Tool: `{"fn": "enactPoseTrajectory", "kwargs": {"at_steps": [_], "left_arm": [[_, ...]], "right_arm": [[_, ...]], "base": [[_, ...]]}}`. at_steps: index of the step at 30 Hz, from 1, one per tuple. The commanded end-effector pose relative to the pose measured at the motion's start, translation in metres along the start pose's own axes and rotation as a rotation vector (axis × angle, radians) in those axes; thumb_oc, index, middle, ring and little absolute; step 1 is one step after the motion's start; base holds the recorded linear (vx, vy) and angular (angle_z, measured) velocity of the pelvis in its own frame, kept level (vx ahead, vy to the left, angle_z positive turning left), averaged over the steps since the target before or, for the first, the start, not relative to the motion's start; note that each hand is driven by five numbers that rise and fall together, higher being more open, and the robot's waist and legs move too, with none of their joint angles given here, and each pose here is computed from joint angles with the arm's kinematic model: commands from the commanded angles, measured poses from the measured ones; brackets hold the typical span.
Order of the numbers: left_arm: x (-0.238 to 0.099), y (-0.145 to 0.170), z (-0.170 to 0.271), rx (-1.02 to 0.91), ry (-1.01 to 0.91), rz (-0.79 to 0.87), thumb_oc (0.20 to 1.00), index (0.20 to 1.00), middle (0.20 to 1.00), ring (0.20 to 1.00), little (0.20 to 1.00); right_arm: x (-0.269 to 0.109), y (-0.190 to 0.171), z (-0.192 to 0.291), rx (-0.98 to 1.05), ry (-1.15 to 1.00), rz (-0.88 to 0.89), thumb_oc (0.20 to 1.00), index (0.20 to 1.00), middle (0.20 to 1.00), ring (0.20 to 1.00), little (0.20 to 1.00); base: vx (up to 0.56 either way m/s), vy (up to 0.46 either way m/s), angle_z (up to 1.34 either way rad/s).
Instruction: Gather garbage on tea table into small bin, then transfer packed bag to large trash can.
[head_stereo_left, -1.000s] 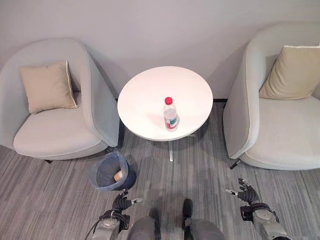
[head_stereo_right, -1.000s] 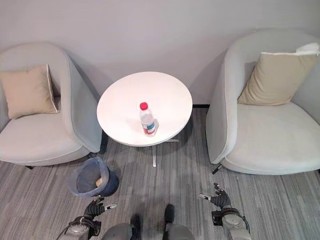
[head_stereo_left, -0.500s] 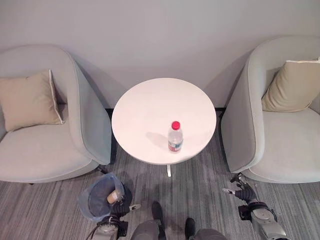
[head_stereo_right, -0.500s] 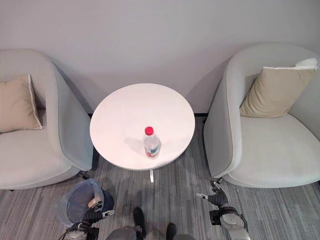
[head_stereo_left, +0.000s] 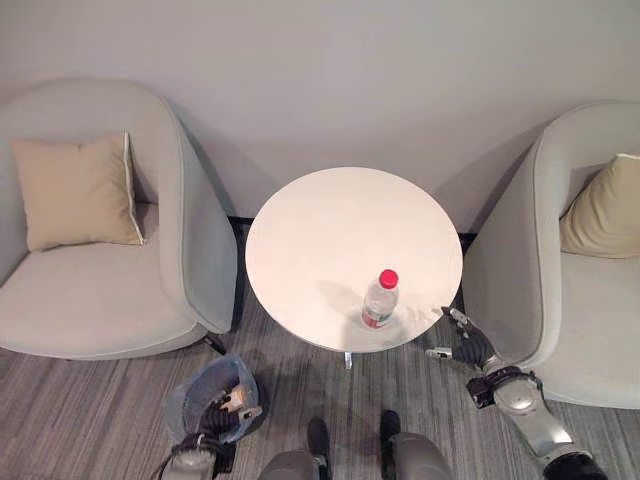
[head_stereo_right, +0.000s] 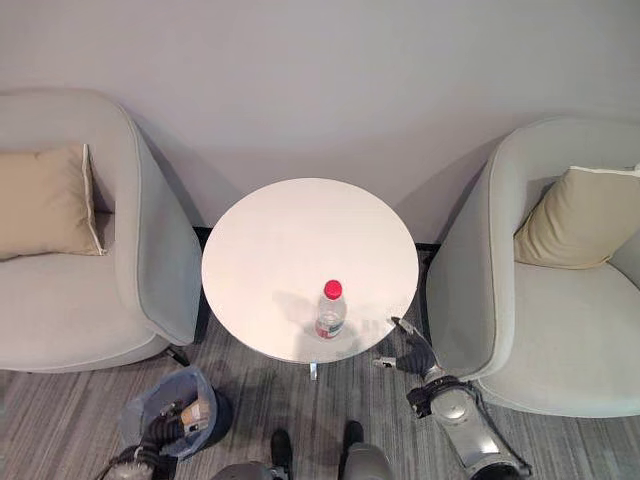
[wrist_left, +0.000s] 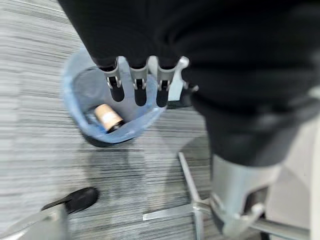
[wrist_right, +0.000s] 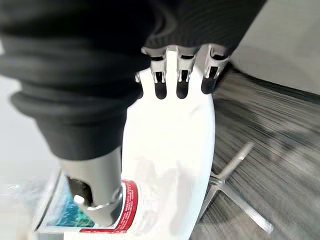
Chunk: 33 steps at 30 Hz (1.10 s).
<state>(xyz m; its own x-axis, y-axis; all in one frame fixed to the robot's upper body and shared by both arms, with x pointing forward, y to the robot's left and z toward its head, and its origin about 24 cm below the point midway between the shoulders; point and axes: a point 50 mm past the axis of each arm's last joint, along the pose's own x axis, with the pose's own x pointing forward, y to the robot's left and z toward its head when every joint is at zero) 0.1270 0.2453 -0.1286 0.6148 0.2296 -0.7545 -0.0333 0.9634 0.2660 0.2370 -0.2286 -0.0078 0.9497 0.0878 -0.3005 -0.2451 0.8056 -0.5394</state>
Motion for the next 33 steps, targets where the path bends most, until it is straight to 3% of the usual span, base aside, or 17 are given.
{"fn": "enactPoseTrajectory", "kwargs": {"at_steps": [1, 16, 27, 28, 29, 33], "left_arm": [[0.005, 0.001, 0.017, 0.032, -0.069, -0.001, 1.000, 1.000, 1.000, 1.000, 1.000], [0.000, -0.008, -0.002, 0.023, -0.012, -0.021, 1.000, 1.000, 1.000, 1.000, 1.000], [0.001, -0.020, -0.002, -0.014, -0.004, -0.040, 1.000, 1.000, 1.000, 1.000, 1.000], [0.001, -0.021, 0.001, -0.015, -0.014, -0.042, 1.000, 1.000, 1.000, 1.000, 1.000], [0.002, -0.022, 0.004, -0.018, -0.025, -0.042, 1.000, 1.000, 1.000, 1.000, 1.000], [0.003, -0.023, 0.010, -0.019, -0.042, -0.041, 1.000, 1.000, 1.000, 1.000, 1.000]], "right_arm": [[0.004, -0.010, 0.035, -0.089, -0.173, 0.035, 1.000, 1.000, 1.000, 1.000, 1.000], [0.021, 0.005, 0.071, -0.078, -0.312, 0.058, 1.000, 1.000, 1.000, 1.000, 1.000], [0.044, 0.040, 0.083, 0.040, -0.282, 0.068, 1.000, 1.000, 1.000, 1.000, 1.000], [0.047, 0.043, 0.085, 0.043, -0.281, 0.071, 0.912, 0.912, 0.912, 0.912, 0.912], [0.049, 0.043, 0.088, 0.043, -0.285, 0.067, 0.200, 0.200, 0.200, 0.200, 0.200], [0.053, 0.040, 0.094, 0.068, -0.300, 0.043, 0.200, 0.200, 0.200, 0.200, 0.200]], "base": [[0.02, -0.066, 0.16], [0.03, -0.012, 0.19], [-0.02, 0.020, 0.15], [-0.04, 0.019, 0.06], [-0.03, 0.015, 0.07], [-0.01, 0.009, 0.14]]}}
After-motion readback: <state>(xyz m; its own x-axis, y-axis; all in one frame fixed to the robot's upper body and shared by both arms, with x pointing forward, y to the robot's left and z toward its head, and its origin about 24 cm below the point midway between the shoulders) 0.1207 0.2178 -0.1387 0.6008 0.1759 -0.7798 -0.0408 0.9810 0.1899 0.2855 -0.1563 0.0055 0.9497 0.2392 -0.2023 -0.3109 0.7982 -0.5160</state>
